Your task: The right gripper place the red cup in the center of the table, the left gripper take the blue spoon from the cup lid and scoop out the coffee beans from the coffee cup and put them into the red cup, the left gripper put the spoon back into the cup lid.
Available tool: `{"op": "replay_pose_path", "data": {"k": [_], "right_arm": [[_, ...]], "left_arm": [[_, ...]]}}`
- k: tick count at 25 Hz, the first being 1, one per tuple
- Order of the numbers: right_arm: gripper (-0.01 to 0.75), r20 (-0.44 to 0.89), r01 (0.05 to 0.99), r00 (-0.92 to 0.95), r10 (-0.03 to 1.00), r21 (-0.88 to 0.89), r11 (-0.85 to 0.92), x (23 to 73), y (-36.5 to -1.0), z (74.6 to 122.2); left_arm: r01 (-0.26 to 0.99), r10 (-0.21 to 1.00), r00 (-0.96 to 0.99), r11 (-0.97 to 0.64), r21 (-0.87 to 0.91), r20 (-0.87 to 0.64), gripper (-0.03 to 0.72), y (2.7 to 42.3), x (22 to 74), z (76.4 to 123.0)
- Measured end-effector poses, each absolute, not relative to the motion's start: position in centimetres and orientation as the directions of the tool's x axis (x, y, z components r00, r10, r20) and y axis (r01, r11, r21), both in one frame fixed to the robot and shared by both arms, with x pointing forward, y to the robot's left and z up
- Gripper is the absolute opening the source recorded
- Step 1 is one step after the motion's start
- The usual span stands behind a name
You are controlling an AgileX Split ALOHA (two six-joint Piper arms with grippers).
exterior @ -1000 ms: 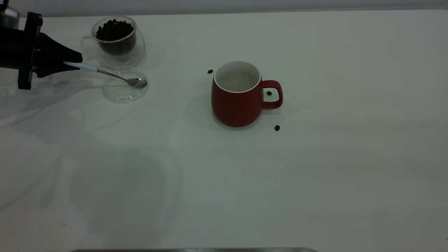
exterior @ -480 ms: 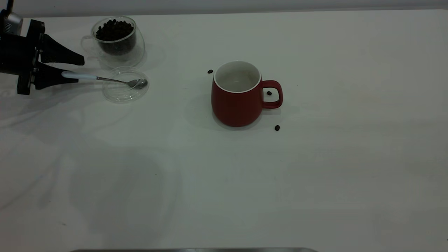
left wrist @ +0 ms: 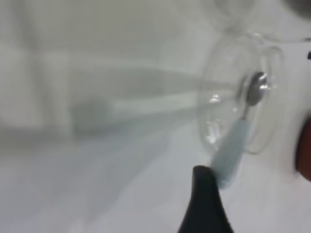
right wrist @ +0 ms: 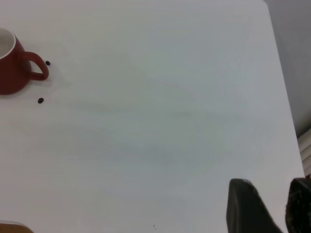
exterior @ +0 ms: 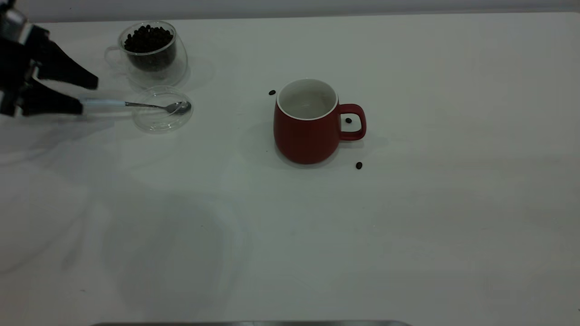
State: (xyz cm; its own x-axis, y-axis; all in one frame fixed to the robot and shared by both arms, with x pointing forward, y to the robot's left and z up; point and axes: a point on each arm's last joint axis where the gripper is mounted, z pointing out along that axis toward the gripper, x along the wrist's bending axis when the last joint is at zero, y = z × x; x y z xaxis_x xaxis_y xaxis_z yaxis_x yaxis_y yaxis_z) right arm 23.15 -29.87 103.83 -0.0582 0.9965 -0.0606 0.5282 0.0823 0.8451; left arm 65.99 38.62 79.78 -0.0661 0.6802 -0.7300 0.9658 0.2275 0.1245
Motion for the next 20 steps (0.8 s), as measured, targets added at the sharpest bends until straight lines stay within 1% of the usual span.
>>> {"op": "replay_pose_path", "data": {"k": [4, 10, 16, 20], "right_arm": [[0.239, -0.061, 0.528, -0.058, 0.996, 0.845, 0.082, 23.2, -29.9, 103.8], [0.239, -0.061, 0.528, -0.058, 0.996, 0.845, 0.082, 23.2, -29.9, 103.8], [0.239, -0.061, 0.528, -0.058, 0.996, 0.845, 0.082, 23.2, -29.9, 103.8], [0.239, -0.061, 0.528, -0.058, 0.996, 0.845, 0.082, 23.2, -29.9, 103.8]], "left_arm": [[0.964, 0.72, -0.036, 0.207, 0.165, -0.693, 0.602, 39.0, 66.3, 84.3], [0.946, 0.786, 0.045, 0.165, 0.279, -0.617, 0.596, 39.1, 65.3, 94.6], [0.915, 0.863, 0.106, 0.11, 0.388, -0.495, 0.595, 38.4, 61.7, 104.8], [0.915, 0.906, 0.106, 0.073, 0.397, -0.411, 0.595, 37.6, 57.7, 110.2]]}}
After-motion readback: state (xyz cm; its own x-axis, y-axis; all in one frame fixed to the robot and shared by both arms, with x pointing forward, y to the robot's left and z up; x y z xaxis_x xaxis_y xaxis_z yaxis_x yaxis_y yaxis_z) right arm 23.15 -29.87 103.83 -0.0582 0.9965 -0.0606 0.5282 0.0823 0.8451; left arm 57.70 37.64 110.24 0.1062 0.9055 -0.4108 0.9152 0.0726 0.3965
